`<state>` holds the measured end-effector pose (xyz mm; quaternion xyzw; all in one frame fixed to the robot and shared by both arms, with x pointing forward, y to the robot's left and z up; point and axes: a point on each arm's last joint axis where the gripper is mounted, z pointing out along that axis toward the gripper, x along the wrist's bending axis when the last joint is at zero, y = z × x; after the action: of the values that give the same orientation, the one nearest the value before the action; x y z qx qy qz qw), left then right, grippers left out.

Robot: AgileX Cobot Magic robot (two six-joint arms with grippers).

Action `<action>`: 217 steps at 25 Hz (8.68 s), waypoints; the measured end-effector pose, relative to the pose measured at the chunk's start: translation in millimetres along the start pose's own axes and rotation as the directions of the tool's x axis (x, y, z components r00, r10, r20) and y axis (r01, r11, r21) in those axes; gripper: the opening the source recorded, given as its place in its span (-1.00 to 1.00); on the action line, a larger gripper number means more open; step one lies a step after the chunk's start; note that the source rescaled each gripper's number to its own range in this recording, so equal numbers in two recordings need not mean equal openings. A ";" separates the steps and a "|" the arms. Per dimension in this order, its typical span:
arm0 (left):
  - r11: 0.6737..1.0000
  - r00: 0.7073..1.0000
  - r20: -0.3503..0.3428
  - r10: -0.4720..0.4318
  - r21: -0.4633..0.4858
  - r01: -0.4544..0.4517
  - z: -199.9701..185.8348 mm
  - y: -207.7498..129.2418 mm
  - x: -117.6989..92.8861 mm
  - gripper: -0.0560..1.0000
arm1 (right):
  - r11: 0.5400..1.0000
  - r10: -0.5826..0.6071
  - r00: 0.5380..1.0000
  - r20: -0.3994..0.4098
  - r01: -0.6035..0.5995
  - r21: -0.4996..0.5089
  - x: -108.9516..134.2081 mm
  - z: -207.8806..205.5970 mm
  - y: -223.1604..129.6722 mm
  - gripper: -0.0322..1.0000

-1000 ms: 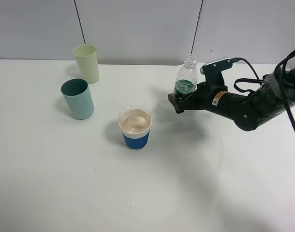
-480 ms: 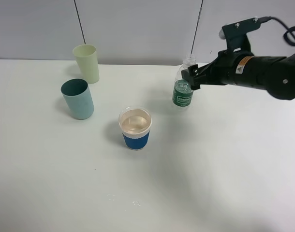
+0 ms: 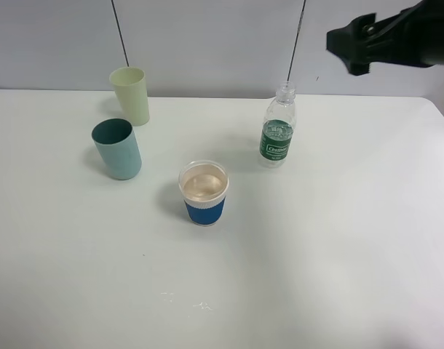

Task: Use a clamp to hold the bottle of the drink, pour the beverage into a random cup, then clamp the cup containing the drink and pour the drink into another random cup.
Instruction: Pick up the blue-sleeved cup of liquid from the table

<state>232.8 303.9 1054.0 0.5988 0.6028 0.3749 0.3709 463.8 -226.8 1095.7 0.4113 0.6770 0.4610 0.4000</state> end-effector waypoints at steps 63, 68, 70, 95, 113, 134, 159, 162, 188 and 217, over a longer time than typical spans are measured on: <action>1.000 1.000 0.000 0.000 0.000 0.000 0.0 0.0 0.0 1.00 | 0.943 0.196 0.926 0.321 -0.268 0.198 21.0 -221.2 -100.8 1.00; 1.000 1.000 0.000 0.000 0.000 0.000 0.0 0.0 0.0 1.00 | 0.943 0.197 0.926 0.322 -0.269 0.197 21.0 -221.2 -100.8 1.00; 1.000 1.000 0.000 0.000 0.000 0.000 0.0 0.0 0.0 1.00 | 0.943 0.197 0.926 0.322 -0.269 0.197 21.0 -221.2 -100.8 1.00; 1.000 1.000 0.000 0.000 0.000 0.000 0.0 0.0 0.0 1.00 | 0.943 0.197 0.926 0.322 -0.269 0.197 21.0 -221.2 -100.8 1.00; 1.000 1.000 0.000 0.000 0.000 0.000 0.0 0.0 0.0 1.00 | 0.943 0.197 0.926 0.322 -0.269 0.197 21.0 -221.2 -100.8 1.00; 0.973 0.999 -0.046 -0.007 0.231 0.018 33.9 13.7 2.6 1.00 | 0.943 0.197 0.926 0.322 -0.269 0.197 21.0 -221.2 -100.8 1.00; 0.623 0.937 0.330 0.118 0.710 -0.329 128.1 5.8 -40.1 1.00 | 0.943 0.197 0.926 0.322 -0.269 0.197 21.0 -221.2 -100.8 1.00; 0.557 0.930 0.349 0.112 0.753 -0.350 138.4 0.1 -45.4 1.00 | 0.943 0.197 0.926 0.322 -0.269 0.197 21.0 -221.2 -100.8 1.00; 0.853 0.892 0.415 0.176 0.388 -0.349 203.3 -35.6 -83.8 1.00 | 0.943 0.198 0.926 0.322 -0.270 0.197 21.0 -221.2 -100.8 1.00; 0.894 0.705 0.620 0.344 0.012 -0.447 250.6 -87.7 -136.0 1.00 | 0.943 0.198 0.926 0.322 -0.270 0.197 21.0 -221.2 -100.8 1.00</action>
<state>419.5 169.7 864.0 0.8297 0.3380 0.1854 0.4038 234.0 -296.6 1052.6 0.5991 0.6050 0.3542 0.3869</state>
